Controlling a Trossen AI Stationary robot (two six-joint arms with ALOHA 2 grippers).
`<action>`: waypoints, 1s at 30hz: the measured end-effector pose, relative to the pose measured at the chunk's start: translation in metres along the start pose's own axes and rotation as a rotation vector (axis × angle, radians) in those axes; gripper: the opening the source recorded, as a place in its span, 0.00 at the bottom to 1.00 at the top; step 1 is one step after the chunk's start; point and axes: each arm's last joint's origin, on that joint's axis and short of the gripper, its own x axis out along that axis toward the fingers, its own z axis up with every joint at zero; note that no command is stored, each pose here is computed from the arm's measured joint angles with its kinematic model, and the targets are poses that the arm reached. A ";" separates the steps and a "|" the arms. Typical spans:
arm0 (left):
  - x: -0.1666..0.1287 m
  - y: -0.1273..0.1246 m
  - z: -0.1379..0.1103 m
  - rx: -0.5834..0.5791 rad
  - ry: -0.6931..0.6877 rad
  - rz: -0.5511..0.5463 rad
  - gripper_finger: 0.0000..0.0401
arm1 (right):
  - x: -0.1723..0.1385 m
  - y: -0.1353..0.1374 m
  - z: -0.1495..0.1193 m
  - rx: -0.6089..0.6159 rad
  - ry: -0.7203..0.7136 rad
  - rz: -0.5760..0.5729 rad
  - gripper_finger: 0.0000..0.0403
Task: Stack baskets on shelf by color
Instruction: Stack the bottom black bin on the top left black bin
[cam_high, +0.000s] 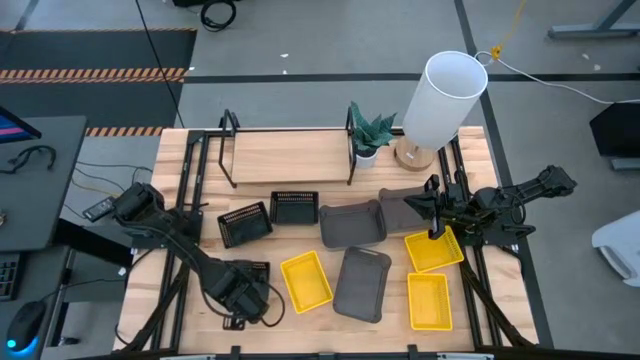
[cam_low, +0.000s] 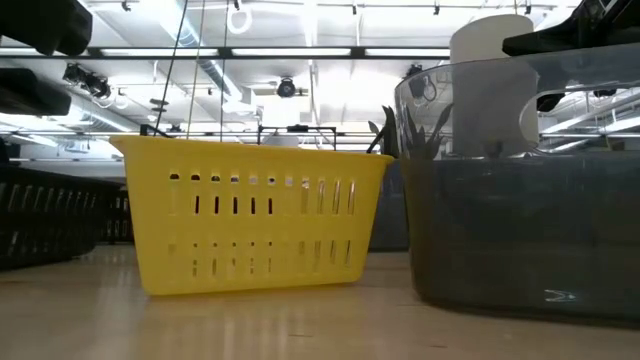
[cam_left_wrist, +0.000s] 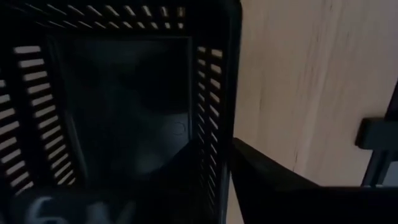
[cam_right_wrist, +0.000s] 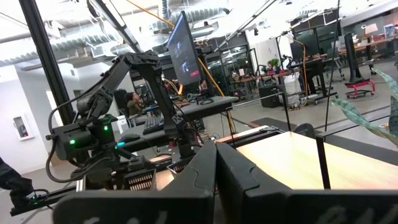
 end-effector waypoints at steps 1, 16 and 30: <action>0.000 0.000 0.000 0.001 0.000 0.001 0.25 | 0.000 0.000 0.000 0.000 0.000 0.000 0.03; 0.000 -0.002 -0.004 0.043 -0.057 0.106 0.37 | 0.000 0.000 0.000 0.000 0.000 0.000 0.03; 0.002 -0.001 -0.005 0.042 -0.116 0.203 0.18 | 0.000 0.000 0.000 0.000 0.000 0.000 0.03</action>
